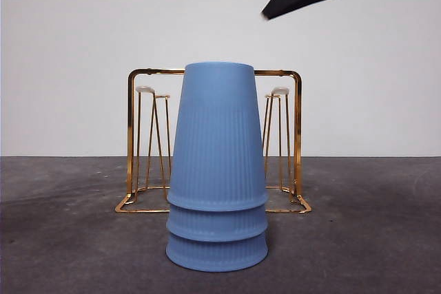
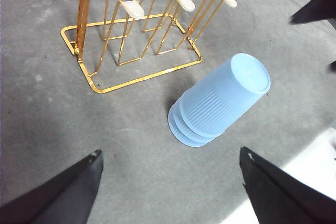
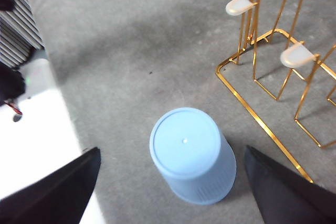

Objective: Pick the top cup and place it on cupholder, pick up the mid cup and place it on cupholder, last pick the bottom cup and place it on cupholder.

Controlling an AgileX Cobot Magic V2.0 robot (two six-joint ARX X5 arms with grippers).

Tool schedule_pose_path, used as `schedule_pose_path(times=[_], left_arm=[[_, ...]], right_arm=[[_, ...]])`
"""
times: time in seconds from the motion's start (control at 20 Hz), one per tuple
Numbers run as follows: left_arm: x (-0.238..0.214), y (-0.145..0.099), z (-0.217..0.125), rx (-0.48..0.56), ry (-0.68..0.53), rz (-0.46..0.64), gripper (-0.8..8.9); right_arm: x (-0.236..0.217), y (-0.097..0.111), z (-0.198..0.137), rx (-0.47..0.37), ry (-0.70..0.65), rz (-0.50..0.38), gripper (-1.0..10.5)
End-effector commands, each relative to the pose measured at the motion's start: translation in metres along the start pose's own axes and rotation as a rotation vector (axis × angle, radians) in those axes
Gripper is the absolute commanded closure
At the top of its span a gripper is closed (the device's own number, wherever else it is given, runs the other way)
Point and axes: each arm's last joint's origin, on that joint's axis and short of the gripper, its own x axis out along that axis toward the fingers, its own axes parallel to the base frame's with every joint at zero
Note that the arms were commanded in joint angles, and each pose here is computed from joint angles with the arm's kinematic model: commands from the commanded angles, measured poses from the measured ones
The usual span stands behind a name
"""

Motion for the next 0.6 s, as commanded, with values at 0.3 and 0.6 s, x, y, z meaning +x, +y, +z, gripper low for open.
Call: schedule_pose_path(times=[0.3, 0.6], left_arm=[[-0.003, -0.002, 0.004, 0.014, -0.014, -0.009, 4.08], [-0.003, -0.002, 0.004, 0.014, -0.014, -0.009, 4.08]], right_arm=[[0.045, 0.000, 0.005, -0.035, 0.065, -0.050, 5.1], [0.065, -0.006, 0.003, -0.045, 0.101, -0.071, 5.1]])
